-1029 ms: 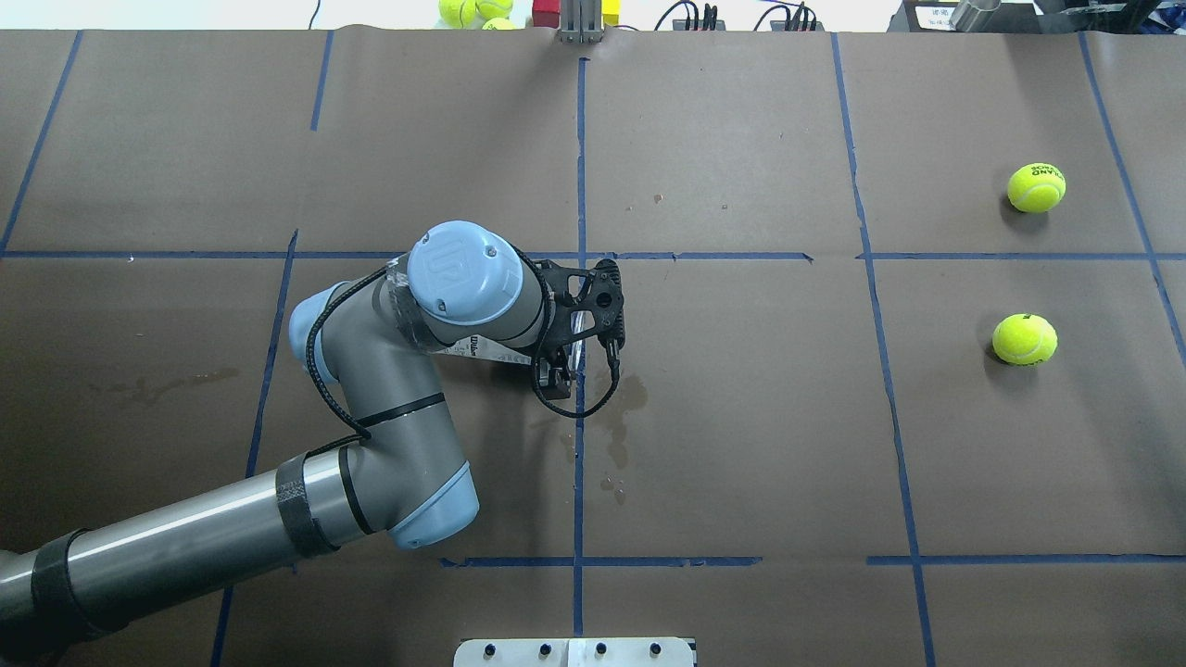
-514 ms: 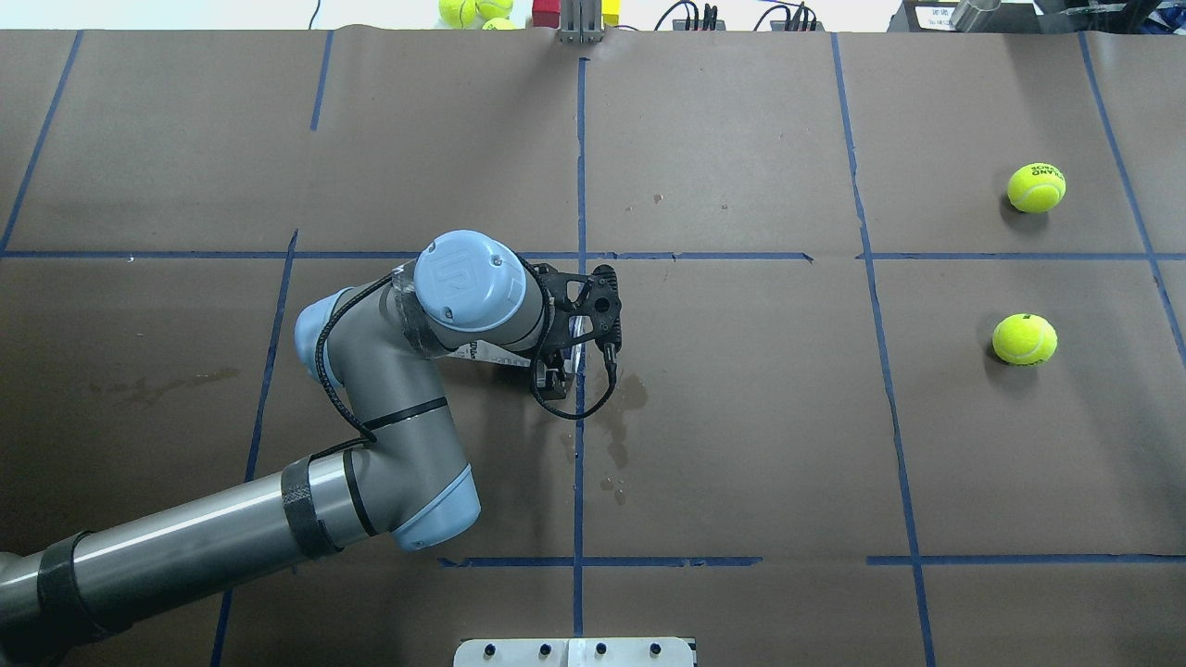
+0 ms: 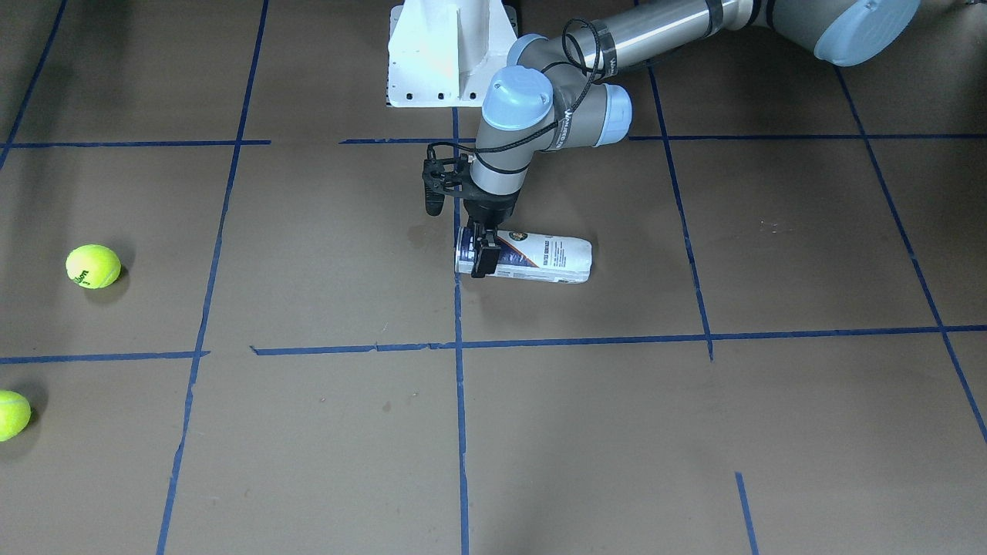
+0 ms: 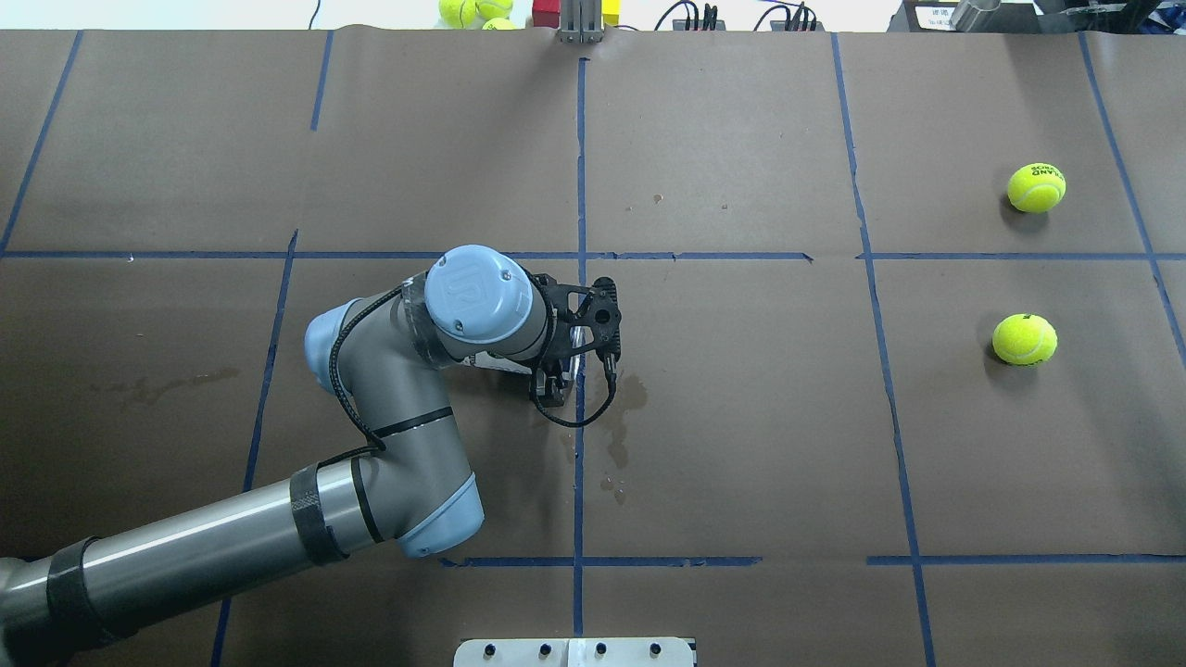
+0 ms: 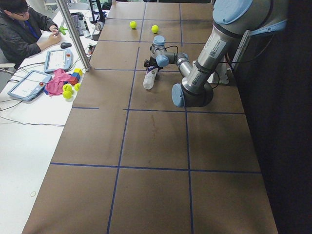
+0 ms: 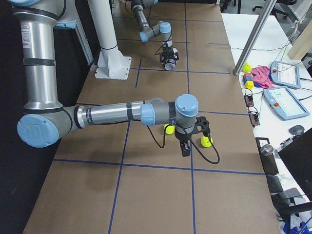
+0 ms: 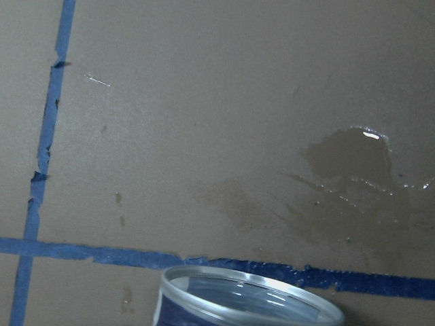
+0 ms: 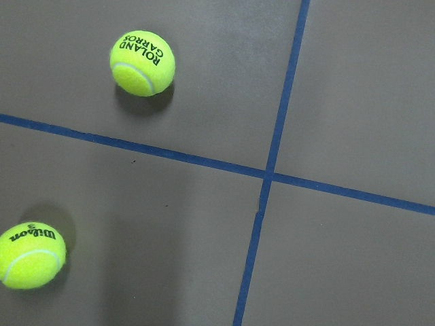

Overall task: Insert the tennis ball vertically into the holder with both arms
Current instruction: 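Lift the can with the left gripper and tilt it upright, open end up, then move the upright can with the left gripper toward the table center, then reach the right gripper down to the Wilson tennis ball while the left holds the can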

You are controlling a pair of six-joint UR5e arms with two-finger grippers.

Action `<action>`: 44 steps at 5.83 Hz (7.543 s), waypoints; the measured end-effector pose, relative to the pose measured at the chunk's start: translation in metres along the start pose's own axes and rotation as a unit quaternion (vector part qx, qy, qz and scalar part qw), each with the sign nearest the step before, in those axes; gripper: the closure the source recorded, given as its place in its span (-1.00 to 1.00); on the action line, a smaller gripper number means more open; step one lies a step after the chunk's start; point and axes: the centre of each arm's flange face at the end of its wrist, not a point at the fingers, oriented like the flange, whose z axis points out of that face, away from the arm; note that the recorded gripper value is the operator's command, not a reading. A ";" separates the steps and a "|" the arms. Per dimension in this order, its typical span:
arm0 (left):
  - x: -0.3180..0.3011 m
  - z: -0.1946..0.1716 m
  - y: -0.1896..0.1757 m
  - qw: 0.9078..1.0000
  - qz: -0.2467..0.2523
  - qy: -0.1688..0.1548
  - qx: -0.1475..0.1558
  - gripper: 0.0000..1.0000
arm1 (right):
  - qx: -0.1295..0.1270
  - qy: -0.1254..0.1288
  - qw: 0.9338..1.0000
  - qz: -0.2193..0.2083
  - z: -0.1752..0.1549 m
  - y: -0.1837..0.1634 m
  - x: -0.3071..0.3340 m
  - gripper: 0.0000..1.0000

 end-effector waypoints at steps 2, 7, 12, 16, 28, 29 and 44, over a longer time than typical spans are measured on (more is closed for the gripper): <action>0.004 0.002 -0.004 1.000 0.014 -0.010 -0.003 -0.14 | 0.000 0.000 1.000 0.000 0.000 0.000 0.000 -1.00; -0.001 -0.083 -0.037 0.994 0.022 -0.082 0.073 -0.15 | 0.000 0.000 1.000 0.000 0.000 0.000 0.000 -1.00; 0.022 -0.190 -0.037 0.868 -0.196 -0.029 0.455 0.01 | 0.001 -0.001 1.000 0.000 0.000 0.000 -0.001 -1.00; 0.011 -0.141 0.014 0.778 -0.184 -0.028 0.600 -0.09 | 0.001 -0.002 1.000 -0.001 -0.001 0.000 -0.001 -1.00; 0.015 -0.023 0.063 0.743 -0.216 -0.028 0.633 -0.58 | 0.003 -0.001 1.000 -0.002 -0.002 -0.003 -0.002 -1.00; 0.015 -0.021 0.065 0.744 -0.218 -0.031 0.631 -0.63 | 0.003 -0.001 1.000 -0.002 -0.002 -0.003 -0.002 -1.00; 0.012 -0.011 0.103 0.755 -0.224 -0.044 0.615 -0.91 | 0.015 -0.018 1.000 -0.007 -0.016 0.013 -0.074 -1.00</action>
